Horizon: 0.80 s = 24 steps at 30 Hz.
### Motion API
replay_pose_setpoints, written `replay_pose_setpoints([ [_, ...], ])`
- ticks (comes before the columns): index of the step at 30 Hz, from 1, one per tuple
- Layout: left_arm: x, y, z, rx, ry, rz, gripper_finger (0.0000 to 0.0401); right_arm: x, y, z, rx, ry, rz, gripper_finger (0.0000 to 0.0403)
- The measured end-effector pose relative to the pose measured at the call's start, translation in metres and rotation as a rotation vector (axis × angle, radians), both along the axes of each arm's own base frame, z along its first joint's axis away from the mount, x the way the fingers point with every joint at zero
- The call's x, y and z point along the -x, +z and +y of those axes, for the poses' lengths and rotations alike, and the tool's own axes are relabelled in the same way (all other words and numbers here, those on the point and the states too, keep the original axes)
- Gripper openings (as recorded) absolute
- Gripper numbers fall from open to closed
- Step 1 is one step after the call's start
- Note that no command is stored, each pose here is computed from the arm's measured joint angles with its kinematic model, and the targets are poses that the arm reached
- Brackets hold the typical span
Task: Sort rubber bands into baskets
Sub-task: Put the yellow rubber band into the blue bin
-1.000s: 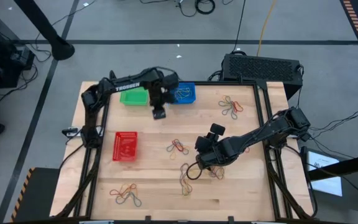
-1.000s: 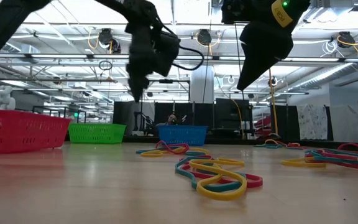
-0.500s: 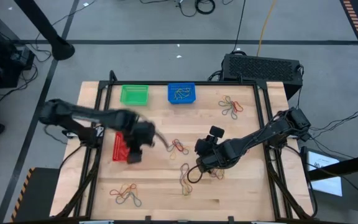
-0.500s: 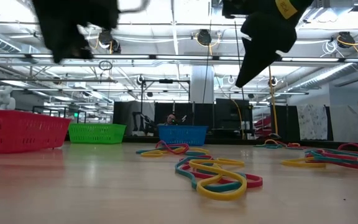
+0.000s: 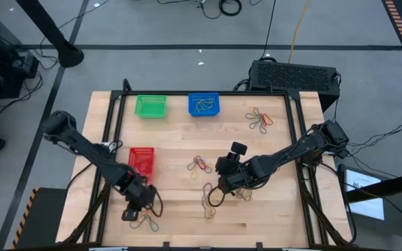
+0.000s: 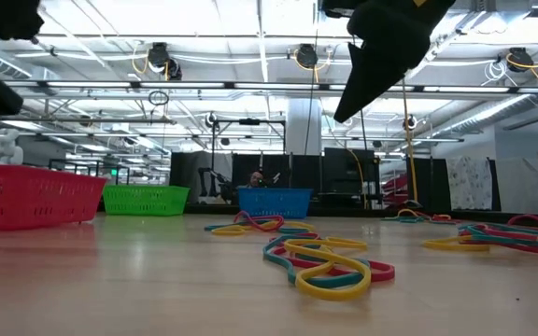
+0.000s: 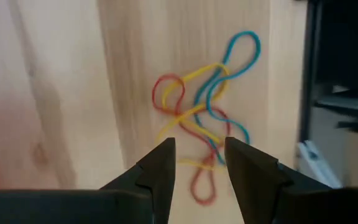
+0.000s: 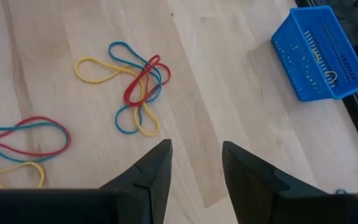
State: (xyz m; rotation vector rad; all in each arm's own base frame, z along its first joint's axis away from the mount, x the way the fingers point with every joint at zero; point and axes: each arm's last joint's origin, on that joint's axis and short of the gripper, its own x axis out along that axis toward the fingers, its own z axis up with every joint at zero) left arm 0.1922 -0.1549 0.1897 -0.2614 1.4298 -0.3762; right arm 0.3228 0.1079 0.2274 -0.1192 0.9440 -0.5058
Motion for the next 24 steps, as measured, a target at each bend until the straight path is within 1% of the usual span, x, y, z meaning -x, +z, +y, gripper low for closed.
replay_pose_setpoints([
  [2, -0.001, -0.007, -0.002, -0.036, -0.040, -0.012, 0.0146, -0.001, 0.000, 0.000, -0.004, -0.003, -0.009, 0.0135],
  [5, -0.004, -0.017, -0.007, -0.062, -0.112, -0.026, 0.0146, -0.002, 0.001, 0.000, -0.011, -0.005, -0.020, 0.0135],
  [9, -0.006, -0.032, -0.009, -0.108, -0.167, 0.019, 0.0146, -0.004, 0.002, 0.000, -0.003, 0.016, -0.030, 0.0135],
  [15, -0.006, -0.048, -0.016, -0.129, -0.237, 0.060, 0.0146, -0.007, 0.002, -0.004, -0.007, 0.004, -0.046, 0.0135],
  [18, -0.006, -0.051, -0.019, -0.114, -0.276, 0.063, 0.0145, -0.007, 0.002, -0.006, -0.007, -0.002, -0.045, 0.0135],
  [21, -0.006, -0.052, -0.019, -0.112, -0.288, 0.063, 0.0126, -0.008, 0.002, -0.007, -0.007, -0.006, -0.045, 0.0135],
  [24, -0.005, -0.051, -0.018, -0.111, -0.288, 0.063, 0.0073, -0.008, 0.002, -0.007, -0.007, -0.006, -0.045, 0.0135],
])
